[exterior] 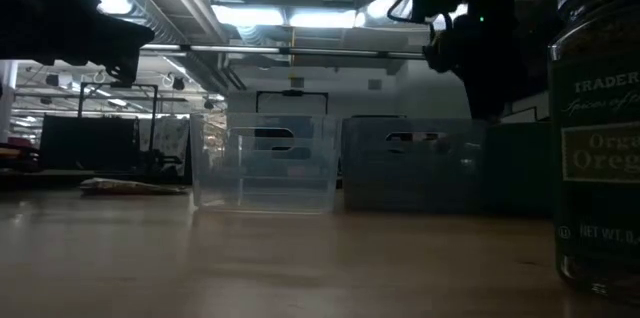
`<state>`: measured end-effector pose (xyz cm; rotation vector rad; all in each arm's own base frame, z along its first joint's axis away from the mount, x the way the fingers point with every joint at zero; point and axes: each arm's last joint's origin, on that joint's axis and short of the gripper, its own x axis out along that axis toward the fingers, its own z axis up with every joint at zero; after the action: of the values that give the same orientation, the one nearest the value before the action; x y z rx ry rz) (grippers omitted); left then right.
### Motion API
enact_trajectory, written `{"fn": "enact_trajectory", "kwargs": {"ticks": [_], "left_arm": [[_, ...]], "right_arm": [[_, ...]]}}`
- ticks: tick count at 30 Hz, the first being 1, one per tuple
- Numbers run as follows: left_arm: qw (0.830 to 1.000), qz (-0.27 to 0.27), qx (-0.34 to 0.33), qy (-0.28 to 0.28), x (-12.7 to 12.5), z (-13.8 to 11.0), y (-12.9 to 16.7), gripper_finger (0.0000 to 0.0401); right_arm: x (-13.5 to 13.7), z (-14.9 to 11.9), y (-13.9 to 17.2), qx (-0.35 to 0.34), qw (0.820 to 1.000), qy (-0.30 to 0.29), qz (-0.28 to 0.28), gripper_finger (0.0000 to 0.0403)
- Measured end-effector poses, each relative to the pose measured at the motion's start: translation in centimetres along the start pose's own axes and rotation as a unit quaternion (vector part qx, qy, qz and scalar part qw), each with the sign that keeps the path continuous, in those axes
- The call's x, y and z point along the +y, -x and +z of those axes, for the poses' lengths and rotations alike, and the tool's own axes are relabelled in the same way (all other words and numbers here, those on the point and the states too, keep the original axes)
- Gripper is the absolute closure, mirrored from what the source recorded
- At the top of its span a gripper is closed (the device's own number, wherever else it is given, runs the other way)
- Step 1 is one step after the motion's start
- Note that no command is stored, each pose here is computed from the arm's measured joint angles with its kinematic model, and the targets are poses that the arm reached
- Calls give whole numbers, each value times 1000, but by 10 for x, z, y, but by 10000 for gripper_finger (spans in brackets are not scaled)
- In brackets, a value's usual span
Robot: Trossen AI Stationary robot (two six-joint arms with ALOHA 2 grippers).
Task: Sort spices by type
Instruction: Put the top brown seasoning bottle into the green bin
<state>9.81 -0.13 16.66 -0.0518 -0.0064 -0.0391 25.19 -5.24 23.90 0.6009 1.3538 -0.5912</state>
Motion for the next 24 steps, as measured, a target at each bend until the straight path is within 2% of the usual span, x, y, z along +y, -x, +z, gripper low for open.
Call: {"fn": "enact_trajectory", "kwargs": {"ticks": [8, 16, 24], "left_arm": [[1000, 0, 0, 0, 0, 0, 0, 401], [1000, 0, 0, 0, 0, 0, 0, 401], [1000, 0, -1, 0, 0, 0, 0, 401]], "right_arm": [[3, -4, -31, -39, 999, 4, 25, 226], [-2, -8, -42, -41, 999, 5, 7, 223], [-1, -8, -43, -46, 999, 6, 10, 176]]}}
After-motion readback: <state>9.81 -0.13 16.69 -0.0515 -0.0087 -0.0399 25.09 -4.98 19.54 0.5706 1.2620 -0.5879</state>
